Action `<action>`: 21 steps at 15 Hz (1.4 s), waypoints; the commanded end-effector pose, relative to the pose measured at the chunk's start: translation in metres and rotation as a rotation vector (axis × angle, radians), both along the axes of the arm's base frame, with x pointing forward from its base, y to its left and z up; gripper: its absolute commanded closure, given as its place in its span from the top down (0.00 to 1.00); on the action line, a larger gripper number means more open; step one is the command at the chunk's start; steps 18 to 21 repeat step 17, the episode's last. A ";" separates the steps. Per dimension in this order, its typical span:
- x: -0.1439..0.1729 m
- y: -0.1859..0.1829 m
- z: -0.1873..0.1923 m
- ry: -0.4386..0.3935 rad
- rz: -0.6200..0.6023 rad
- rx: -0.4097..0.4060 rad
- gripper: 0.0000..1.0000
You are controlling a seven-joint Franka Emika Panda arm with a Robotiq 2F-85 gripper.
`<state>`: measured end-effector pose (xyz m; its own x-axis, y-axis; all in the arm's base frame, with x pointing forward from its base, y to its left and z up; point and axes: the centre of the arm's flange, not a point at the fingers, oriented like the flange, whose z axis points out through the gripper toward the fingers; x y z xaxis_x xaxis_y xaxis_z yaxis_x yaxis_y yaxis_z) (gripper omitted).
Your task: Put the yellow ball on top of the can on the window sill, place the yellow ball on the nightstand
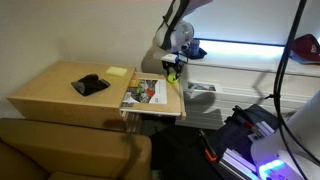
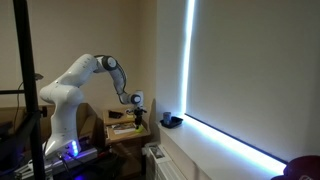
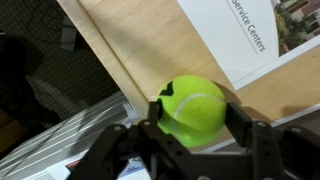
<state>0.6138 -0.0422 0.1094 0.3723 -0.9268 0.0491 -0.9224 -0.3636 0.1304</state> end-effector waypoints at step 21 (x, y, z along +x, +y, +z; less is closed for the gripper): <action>-0.013 -0.002 0.114 -0.097 0.070 0.090 1.00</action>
